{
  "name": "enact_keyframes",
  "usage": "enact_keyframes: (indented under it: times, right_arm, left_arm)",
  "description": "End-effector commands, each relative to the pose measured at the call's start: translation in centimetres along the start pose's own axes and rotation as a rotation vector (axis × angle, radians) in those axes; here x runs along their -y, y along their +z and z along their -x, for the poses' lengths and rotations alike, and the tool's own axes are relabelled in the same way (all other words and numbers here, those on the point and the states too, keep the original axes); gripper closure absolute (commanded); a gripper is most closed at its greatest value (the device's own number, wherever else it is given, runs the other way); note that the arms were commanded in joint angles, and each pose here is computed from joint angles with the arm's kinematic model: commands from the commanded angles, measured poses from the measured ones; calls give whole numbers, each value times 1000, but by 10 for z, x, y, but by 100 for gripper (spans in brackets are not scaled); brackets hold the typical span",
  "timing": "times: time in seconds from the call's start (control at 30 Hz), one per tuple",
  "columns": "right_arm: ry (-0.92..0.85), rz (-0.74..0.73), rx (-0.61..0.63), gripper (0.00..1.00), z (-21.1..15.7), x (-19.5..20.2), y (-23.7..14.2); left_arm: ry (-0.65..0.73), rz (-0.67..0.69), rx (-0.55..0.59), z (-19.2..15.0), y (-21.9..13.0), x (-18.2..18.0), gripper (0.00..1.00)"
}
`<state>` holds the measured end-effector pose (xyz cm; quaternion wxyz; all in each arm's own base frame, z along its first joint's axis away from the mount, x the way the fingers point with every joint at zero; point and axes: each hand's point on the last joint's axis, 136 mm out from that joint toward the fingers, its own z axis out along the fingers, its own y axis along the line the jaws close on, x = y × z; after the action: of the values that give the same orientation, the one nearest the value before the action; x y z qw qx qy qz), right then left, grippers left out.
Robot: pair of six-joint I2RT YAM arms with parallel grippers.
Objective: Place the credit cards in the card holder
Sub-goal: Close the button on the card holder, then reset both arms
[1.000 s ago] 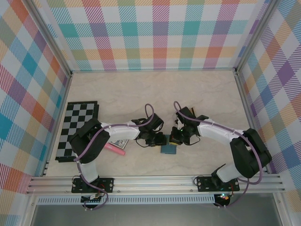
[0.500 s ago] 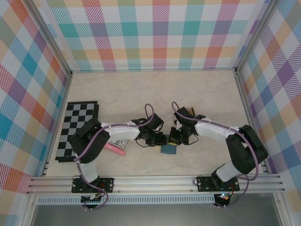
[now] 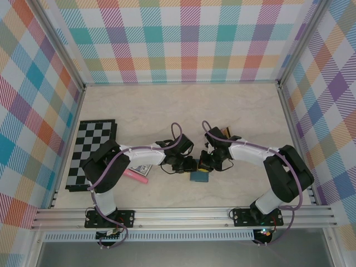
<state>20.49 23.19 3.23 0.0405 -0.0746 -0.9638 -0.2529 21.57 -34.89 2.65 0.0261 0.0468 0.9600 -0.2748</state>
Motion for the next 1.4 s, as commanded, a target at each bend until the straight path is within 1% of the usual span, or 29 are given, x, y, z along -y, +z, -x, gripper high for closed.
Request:
enact_keyframes:
  times: [0.0, 0.1, 0.17, 0.23, 0.33, 0.37, 0.4, 0.43, 0.47, 0.5, 0.57, 0.63, 0.7, 0.73, 0.77, 0.8, 0.87, 0.93, 1.0, 1.07, 1.13, 1.17, 1.27, 1.3, 1.37]
  right_arm:
    - [104, -116, -50, 99, -15, 46, 23]
    - [112, -117, -61, 99, -18, 51, 29]
    - [80, -56, -40, 96, -15, 37, 23]
    - [21, -3, 10, 90, -7, 17, 7]
    - [-89, 75, 172, 73, 10, -17, -41]
    - [-124, 89, 252, 64, 16, -26, -62]
    - [-149, 82, 342, 52, 21, -29, -85]
    - [-161, 58, 420, 43, 25, -27, -104]
    - [-158, 10, 523, 34, 31, -19, -127]
    - [-126, -75, 640, 28, 37, -1, -150]
    - [-61, -257, 832, 18, 43, 41, -190]
    - [-64, -407, 985, 16, 44, 72, -222]
    - [-116, -554, 1136, 6, 49, 95, -243]
    - [-154, -596, 1182, 6, 53, 102, -244]
    - [-243, -622, 1221, 5, 60, 102, -243]
    - [-308, -638, 1245, 5, 65, 104, -237]
    - [-376, -621, 1259, 6, 75, 108, -221]
    - [-347, -591, 1237, 5, 82, 119, -209]
    - [-298, -527, 1206, 5, 92, 129, -195]
    - [-287, -498, 1207, 5, 101, 134, -187]
    - [-256, -466, 1187, 5, 111, 141, -183]
    - [-271, -438, 1176, 6, 119, 140, -182]
    - [-322, -386, 1181, 6, 136, 132, -181]
    - [-342, -380, 1168, 6, 141, 129, -177]
    - [-354, -369, 1185, 6, 152, 124, -178]
  left_arm:
    - [10, 13, -13, -6, 6, 1, 73]
    - [10, 13, -13, -6, 5, 1, 73]
    - [19, 6, -7, -6, 3, 3, 72]
    - [28, 3, 20, -2, -4, 5, 71]
    - [54, 15, 121, 10, -30, 10, 68]
    - [69, 24, 173, 16, -43, 12, 65]
    - [80, 65, 207, 18, -56, 6, 62]
    - [96, 92, 252, 23, -71, 5, 61]
    - [117, 127, 313, 30, -89, 3, 57]
    - [135, 172, 380, 36, -107, -3, 51]
    - [145, 268, 514, 48, -146, -19, 40]
    - [138, 361, 630, 57, -181, -42, 30]
    - [103, 440, 723, 62, -212, -73, 21]
    - [86, 474, 754, 64, -223, -86, 16]
    - [64, 519, 792, 65, -235, -104, 6]
    - [42, 567, 824, 66, -245, -122, 1]
    - [-5, 659, 884, 66, -267, -154, 0]
    - [-69, 724, 930, 65, -286, -183, 0]
    - [-130, 797, 963, 62, -303, -210, 0]
    - [-179, 843, 987, 59, -312, -229, 0]
    - [-219, 871, 1015, 59, -315, -245, 0]
    - [-221, 885, 1031, 61, -317, -250, 0]
    - [-192, 899, 1113, 74, -320, -259, 0]
    - [-170, 890, 1133, 78, -315, -263, 0]
    - [-154, 865, 1178, 87, -309, -267, 0]
